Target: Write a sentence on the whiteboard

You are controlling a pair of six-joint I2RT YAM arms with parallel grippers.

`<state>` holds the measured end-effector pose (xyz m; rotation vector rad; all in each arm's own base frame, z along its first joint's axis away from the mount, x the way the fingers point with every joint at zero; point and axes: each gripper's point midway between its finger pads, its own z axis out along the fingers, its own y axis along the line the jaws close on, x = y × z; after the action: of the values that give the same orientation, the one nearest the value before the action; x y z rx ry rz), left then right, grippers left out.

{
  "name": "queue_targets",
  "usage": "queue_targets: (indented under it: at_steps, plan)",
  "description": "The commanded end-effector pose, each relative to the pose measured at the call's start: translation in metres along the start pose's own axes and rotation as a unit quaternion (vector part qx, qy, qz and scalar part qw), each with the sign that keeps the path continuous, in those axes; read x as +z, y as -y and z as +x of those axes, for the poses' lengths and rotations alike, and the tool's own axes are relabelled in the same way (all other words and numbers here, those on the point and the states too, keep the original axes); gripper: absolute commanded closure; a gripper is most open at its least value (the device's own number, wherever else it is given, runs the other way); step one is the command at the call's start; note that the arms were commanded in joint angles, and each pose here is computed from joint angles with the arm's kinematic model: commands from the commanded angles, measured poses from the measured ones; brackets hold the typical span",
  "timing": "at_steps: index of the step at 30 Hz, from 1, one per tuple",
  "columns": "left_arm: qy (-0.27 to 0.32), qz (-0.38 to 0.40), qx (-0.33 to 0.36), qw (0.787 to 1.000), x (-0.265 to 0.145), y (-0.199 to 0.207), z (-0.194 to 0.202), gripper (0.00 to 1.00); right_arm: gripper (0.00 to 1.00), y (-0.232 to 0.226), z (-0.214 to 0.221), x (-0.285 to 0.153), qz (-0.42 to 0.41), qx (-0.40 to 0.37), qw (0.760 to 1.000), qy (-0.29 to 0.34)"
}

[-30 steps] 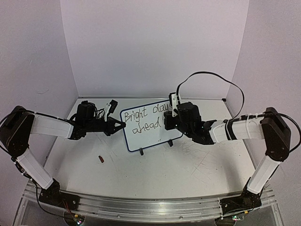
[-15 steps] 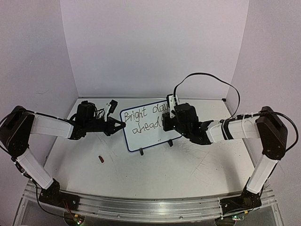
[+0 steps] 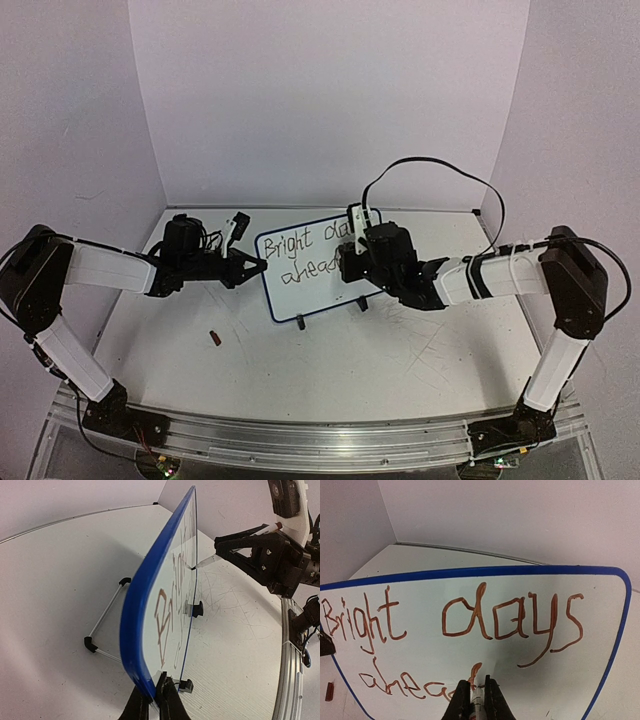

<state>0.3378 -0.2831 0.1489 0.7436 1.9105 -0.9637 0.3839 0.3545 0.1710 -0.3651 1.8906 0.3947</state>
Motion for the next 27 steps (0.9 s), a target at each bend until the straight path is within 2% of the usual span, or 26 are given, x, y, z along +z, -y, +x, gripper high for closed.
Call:
queue_targets:
  at_steps: [1,9,27]
  plan:
    - [-0.007,-0.062,0.035,0.997,-0.002,-0.025,0.000,1.00,1.00,-0.006,-0.006,0.003,-0.007,0.013,1.000,0.011]
    - [-0.008,-0.062,0.035,0.997,-0.002,-0.025,0.001,1.00,1.00,0.009,-0.002,0.000,0.032,0.009,0.999,0.009]
    - [-0.006,-0.059,0.035,0.998,-0.002,-0.024,-0.001,1.00,1.00,0.014,0.012,0.003,0.045,-0.003,0.999,-0.010]
